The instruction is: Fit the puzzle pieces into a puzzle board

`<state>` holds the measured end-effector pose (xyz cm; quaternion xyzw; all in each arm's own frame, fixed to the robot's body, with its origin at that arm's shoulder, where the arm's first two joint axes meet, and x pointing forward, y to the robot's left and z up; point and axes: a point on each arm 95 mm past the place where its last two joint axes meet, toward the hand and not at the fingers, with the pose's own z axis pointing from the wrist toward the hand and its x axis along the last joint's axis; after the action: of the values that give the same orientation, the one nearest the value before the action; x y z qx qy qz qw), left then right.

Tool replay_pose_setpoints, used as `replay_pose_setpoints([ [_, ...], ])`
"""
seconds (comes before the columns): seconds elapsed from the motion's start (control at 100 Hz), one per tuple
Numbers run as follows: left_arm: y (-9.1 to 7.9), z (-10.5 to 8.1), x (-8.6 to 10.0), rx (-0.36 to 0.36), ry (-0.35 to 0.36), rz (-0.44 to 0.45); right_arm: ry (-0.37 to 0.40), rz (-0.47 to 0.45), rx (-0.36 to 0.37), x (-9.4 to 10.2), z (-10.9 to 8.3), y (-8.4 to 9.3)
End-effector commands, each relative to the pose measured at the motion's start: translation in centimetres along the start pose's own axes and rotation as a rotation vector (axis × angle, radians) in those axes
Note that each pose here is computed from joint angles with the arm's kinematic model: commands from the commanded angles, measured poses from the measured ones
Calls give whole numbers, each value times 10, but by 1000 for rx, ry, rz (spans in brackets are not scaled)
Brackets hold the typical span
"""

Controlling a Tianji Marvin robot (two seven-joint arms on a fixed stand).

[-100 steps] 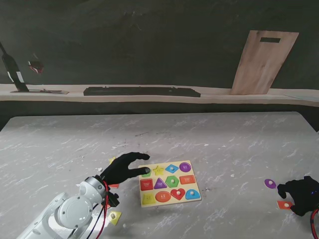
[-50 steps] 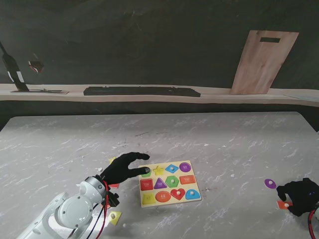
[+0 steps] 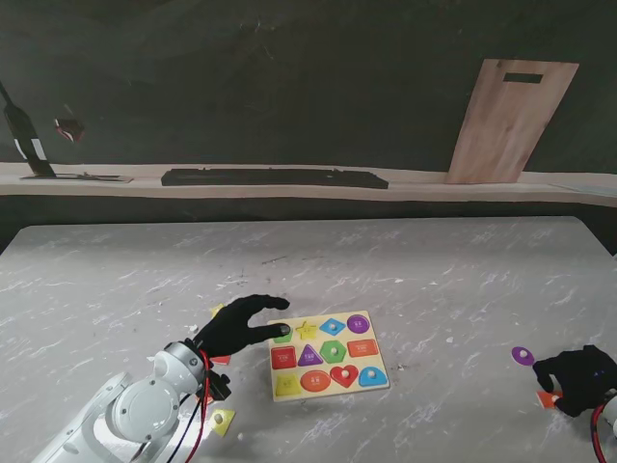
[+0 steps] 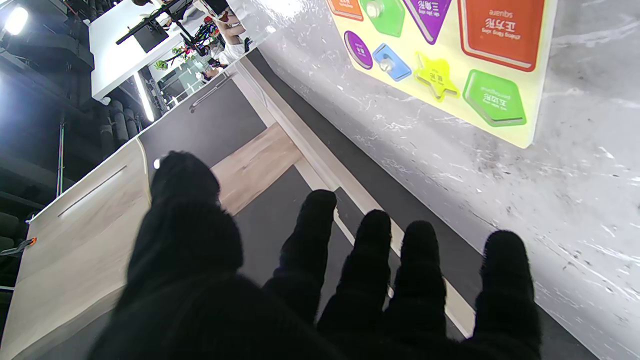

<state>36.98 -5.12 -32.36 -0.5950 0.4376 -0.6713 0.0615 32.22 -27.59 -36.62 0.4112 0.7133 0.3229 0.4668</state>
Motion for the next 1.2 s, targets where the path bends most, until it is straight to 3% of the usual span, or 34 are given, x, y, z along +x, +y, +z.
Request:
replay_pose_setpoints([
  [0.0, 1, 0, 1, 0, 1, -4, 9, 13, 30, 7, -2, -8],
  [0.29, 1, 0, 1, -1, 1, -6, -13, 85, 21, 7, -2, -5],
  [0.69, 1, 0, 1, -1, 1, -8, 19, 107, -97, 14, -8, 31],
  [0.93, 0, -1, 1, 0, 3, -11, 84, 153, -157, 34, 3, 60],
  [1.19, -1, -1, 1, 3, 2, -15, 189, 237, -200, 70, 34, 96],
])
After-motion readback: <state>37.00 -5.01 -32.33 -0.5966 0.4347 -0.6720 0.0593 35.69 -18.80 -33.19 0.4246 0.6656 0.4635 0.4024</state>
